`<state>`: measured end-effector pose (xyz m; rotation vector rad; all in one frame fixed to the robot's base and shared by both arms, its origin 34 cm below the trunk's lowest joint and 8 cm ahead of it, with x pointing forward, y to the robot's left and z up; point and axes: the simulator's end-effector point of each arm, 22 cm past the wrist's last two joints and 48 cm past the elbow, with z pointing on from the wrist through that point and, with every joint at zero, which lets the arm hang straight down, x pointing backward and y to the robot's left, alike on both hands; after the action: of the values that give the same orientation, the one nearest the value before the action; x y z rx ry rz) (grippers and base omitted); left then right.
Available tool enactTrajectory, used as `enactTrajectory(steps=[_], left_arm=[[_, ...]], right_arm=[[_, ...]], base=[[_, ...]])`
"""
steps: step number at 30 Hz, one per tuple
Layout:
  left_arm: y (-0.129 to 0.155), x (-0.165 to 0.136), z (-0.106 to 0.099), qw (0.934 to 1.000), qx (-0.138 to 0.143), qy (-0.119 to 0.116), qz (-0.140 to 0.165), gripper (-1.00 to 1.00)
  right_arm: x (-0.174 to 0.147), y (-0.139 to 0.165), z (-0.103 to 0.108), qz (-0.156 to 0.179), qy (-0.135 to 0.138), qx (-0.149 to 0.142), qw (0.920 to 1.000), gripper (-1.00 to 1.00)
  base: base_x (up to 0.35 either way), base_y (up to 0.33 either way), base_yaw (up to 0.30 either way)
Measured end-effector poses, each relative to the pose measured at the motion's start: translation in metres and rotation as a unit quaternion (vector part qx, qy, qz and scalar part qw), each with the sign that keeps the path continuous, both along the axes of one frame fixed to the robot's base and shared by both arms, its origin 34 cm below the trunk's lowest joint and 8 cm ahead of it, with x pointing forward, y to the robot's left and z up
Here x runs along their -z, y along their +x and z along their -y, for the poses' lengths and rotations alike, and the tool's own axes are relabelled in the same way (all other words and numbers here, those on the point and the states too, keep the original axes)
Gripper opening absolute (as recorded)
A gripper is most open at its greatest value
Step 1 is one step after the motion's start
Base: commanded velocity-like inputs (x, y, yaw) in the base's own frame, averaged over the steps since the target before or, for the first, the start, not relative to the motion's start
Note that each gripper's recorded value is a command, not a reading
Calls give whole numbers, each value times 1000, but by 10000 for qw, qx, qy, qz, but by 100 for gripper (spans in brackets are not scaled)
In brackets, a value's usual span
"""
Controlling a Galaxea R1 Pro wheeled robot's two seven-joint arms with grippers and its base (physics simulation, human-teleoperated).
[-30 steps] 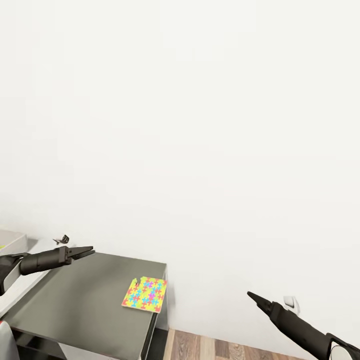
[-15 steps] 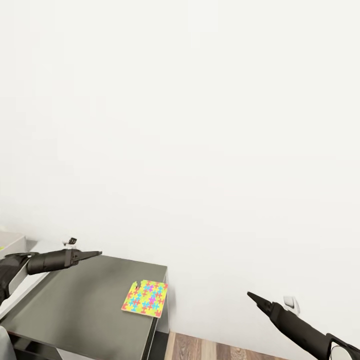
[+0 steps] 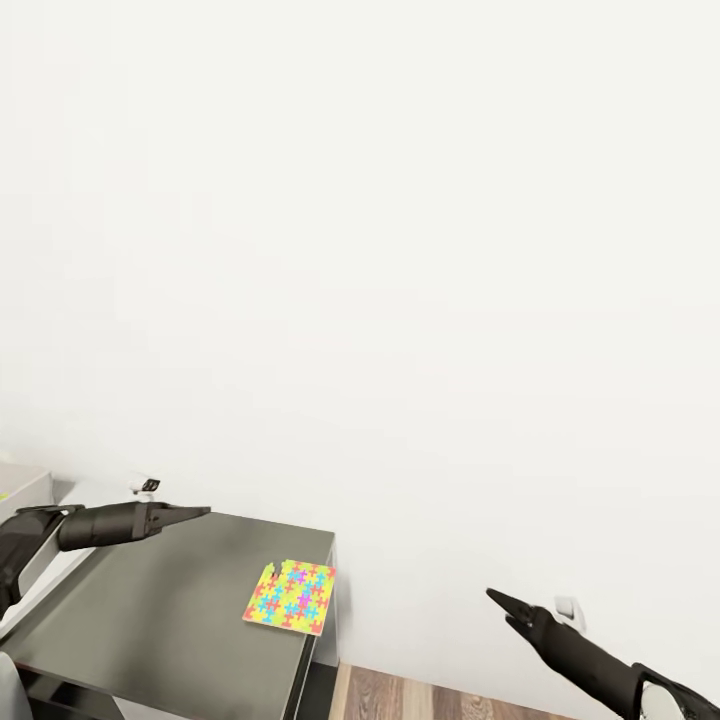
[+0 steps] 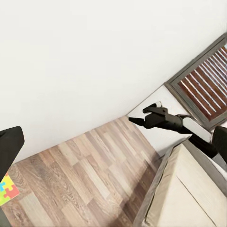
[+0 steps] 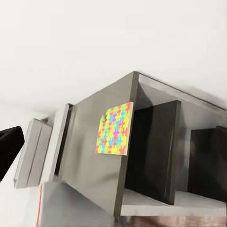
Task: Put all the toys in the child's room - the three board games (two on the bed and one on the table), the two jigsaw puzzles on the table, and the tennis ball on the table - inside the toy box on the table in the child's room.
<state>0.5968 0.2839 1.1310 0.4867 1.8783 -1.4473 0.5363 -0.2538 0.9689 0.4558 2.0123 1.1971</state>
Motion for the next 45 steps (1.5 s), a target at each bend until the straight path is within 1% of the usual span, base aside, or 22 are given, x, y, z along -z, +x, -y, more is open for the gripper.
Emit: enactTrajectory(steps=[2, 5, 7, 10, 12, 13, 15, 17, 18, 23, 27, 31, 32, 33, 36, 42, 45], left_arm=[[0, 0, 0, 10000, 4, 1, 4, 100], [0, -1, 1, 10000, 19, 5, 21, 100], [0, -1, 2, 10000, 24, 4, 27, 100], [0, -2, 3, 10000, 36, -5, 29, 100], [0, -2, 4, 10000, 42, -9, 30, 100], [0, -2, 4, 10000, 45, -14, 31, 100], [0, -2, 5, 10000, 47, -18, 32, 100], [0, -1, 5, 10000, 49, -16, 31, 100], [0, -1, 5, 10000, 50, -16, 31, 100], [0, -2, 5, 10000, 45, -15, 33, 100], [0, -2, 5, 10000, 50, -18, 32, 100], [0, -1, 6, 10000, 54, -21, 31, 100], [0, -1, 6, 10000, 55, -21, 31, 100], [0, -1, 6, 10000, 54, -23, 32, 100], [0, -2, 6, 10000, 56, -24, 32, 100], [0, -1, 8, 10000, 65, -37, 28, 100], [0, -1, 8, 10000, 68, -40, 27, 100]], right_arm=[[6, 4, -8, -80, 41, -82, 9999, 100], [17, 14, -30, -251, 89, -332, 9991, 100], [19, 21, -40, -292, 96, -451, 9985, 100], [14, 37, -51, -276, 145, -532, 9981, 100], [13, 47, -62, -311, 251, -564, 9976, 100], [17, 52, -68, -387, 322, -567, 9971, 100], [22, 57, -71, -487, 369, -549, 9966, 100], [31, 66, -73, -593, 362, -461, 9965, 100], [35, 74, -72, -605, 323, -383, 9969, 100], [40, 92, -69, -538, 203, -162, 9982, 100], [39, 99, -77, -549, 186, -129, 9982, 100], [50, 104, -80, -806, 96, -68, 9967, 100], [54, 104, -81, -883, 86, -60, 9960, 100], [61, 104, -85, -1029, 88, -61, 9946, 100], [66, 106, -91, -1188, 89, -88, 9928, 100], [74, 103, -101, -1359, 5, -217, 9905, 100], [74, 102, -104, -1375, 34, -259, 9902, 100]], base=[[0, 0, 0], [0, 0, 0], [0, 0, 0], [0, 0, 0], [0, 0, 0], [0, 0, 0], [0, 0, 0], [0, 0, 0], [0, 0, 0], [0, 0, 0], [0, 0, 0], [0, 0, 0], [0, 0, 0], [0, 0, 0], [0, 0, 0], [0, 0, 0], [0, 0, 0]])
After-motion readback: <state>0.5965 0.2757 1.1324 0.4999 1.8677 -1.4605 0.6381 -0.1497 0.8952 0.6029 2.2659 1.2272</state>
